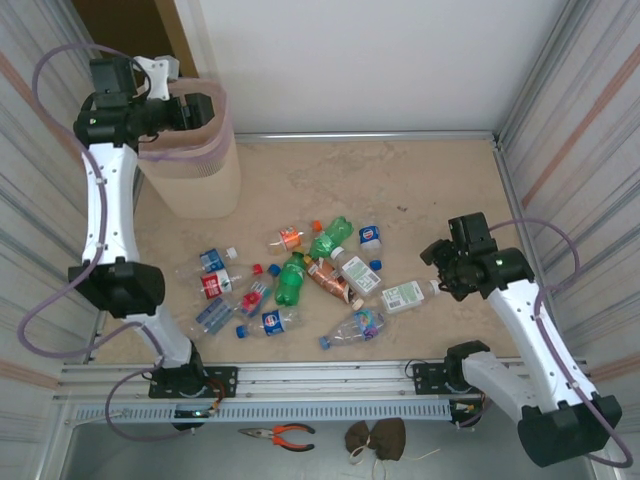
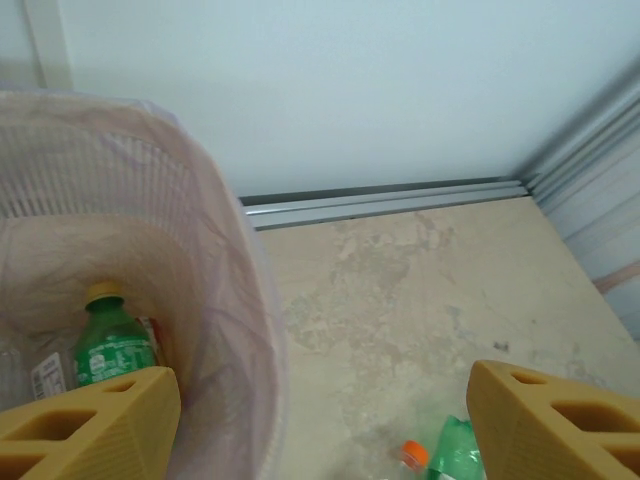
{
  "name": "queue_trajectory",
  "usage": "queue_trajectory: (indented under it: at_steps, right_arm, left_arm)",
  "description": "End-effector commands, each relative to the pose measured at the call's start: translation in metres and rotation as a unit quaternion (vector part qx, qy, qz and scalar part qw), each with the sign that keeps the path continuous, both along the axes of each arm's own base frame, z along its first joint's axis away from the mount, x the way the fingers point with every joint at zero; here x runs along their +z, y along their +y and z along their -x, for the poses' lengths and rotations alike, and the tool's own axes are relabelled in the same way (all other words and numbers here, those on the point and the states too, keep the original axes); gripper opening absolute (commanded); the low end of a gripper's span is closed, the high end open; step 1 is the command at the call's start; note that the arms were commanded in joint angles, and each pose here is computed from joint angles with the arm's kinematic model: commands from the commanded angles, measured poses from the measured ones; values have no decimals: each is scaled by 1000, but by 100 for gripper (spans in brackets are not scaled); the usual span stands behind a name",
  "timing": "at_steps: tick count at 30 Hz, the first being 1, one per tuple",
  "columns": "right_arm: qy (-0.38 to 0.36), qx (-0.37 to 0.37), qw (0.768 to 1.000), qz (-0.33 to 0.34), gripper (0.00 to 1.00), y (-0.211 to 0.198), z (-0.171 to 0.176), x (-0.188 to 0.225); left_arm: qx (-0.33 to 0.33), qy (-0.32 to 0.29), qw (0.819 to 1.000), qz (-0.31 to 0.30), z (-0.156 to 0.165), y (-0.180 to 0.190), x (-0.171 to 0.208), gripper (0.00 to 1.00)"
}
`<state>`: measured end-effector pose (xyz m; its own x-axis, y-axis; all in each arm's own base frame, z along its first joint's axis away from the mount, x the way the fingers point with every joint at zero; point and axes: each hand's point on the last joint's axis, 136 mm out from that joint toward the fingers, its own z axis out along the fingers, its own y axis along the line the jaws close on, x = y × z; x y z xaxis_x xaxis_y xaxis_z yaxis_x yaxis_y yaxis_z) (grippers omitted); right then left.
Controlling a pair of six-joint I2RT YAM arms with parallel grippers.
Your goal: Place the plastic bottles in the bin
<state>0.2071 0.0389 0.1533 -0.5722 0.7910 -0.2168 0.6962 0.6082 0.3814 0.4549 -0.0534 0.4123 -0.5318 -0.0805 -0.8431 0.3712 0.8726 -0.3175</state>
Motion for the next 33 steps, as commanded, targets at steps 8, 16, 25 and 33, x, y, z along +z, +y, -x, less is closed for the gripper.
queue_trajectory:
  at_steps: [8,16,25,33]
  right_arm:
    - [50,-110,989,-90,72,-16,-4,-56]
    - [86,-158,972,-153,72,-15,-7,-92]
    - [128,-158,964,-170,68,-12,-17,-117]
    - [171,-165,952,-193,56,-8,-19,-136]
  left_arm:
    - [-121,-82,988,38,77,-68,24,77]
    - [-169,-69,983,9,113,-111,-3,79]
    - [-197,-48,979,-2,132,-131,-23,79]
    - [-189,-57,980,-24,143,-132,-29,79]
